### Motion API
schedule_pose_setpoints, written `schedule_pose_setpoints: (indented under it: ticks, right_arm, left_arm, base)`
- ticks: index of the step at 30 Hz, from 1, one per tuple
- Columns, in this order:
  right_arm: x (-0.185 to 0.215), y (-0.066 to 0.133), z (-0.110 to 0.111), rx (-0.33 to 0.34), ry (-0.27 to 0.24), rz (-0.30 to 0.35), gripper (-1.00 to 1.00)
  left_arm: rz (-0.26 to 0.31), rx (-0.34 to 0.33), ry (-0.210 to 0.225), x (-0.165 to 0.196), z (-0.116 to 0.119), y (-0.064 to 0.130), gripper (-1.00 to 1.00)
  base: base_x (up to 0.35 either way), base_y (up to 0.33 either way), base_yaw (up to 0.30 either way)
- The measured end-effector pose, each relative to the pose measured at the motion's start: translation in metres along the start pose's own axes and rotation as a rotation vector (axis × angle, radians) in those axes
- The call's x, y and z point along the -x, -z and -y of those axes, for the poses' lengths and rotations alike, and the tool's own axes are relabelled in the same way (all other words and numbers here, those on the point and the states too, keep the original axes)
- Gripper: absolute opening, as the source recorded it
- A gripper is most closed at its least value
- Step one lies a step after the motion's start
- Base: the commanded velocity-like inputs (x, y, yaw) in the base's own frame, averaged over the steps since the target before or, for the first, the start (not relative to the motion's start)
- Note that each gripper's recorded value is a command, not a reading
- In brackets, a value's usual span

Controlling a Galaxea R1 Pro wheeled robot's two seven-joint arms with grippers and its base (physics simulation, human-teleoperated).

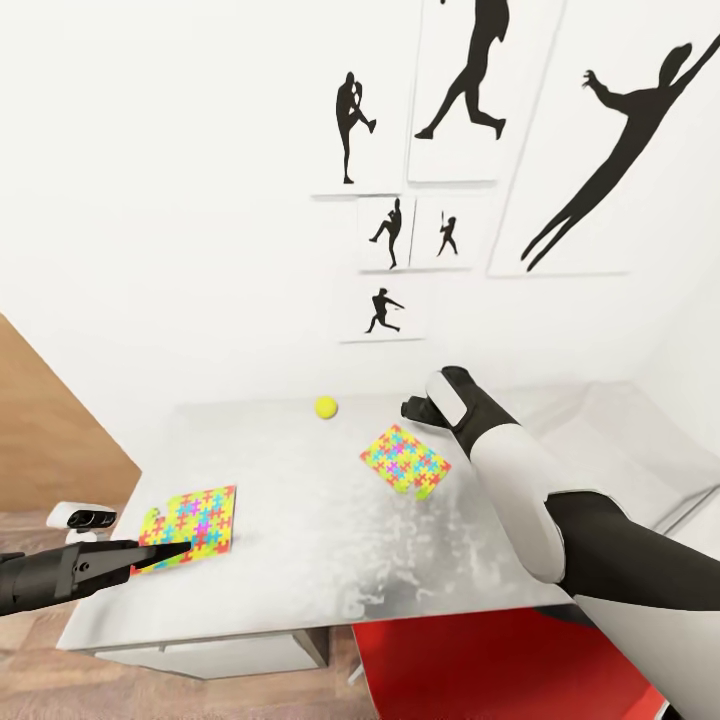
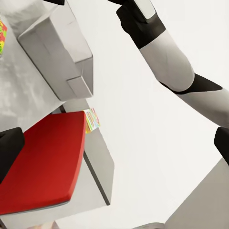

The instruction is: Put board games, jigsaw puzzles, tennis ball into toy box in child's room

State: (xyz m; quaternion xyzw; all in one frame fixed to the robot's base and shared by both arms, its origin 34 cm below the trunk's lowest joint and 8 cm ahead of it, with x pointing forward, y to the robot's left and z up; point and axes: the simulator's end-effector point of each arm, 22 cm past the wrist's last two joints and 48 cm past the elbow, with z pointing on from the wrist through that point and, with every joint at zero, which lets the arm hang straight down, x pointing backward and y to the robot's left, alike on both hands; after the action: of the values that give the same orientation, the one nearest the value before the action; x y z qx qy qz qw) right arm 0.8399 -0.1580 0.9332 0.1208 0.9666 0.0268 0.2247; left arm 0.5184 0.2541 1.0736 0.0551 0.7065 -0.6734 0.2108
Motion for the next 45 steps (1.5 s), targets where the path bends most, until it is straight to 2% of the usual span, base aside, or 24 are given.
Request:
schedule_pose_setpoints:
  ticks: [45]
  right_arm:
    - [-0.027,-0.044,0.007,-0.017,-0.001,-0.065,1.00]
  left_arm:
    - [-0.007,0.015,0.069,-0.007,-0.029,-0.001,1.00]
  base:
    - [0.000,0.006,0.000]
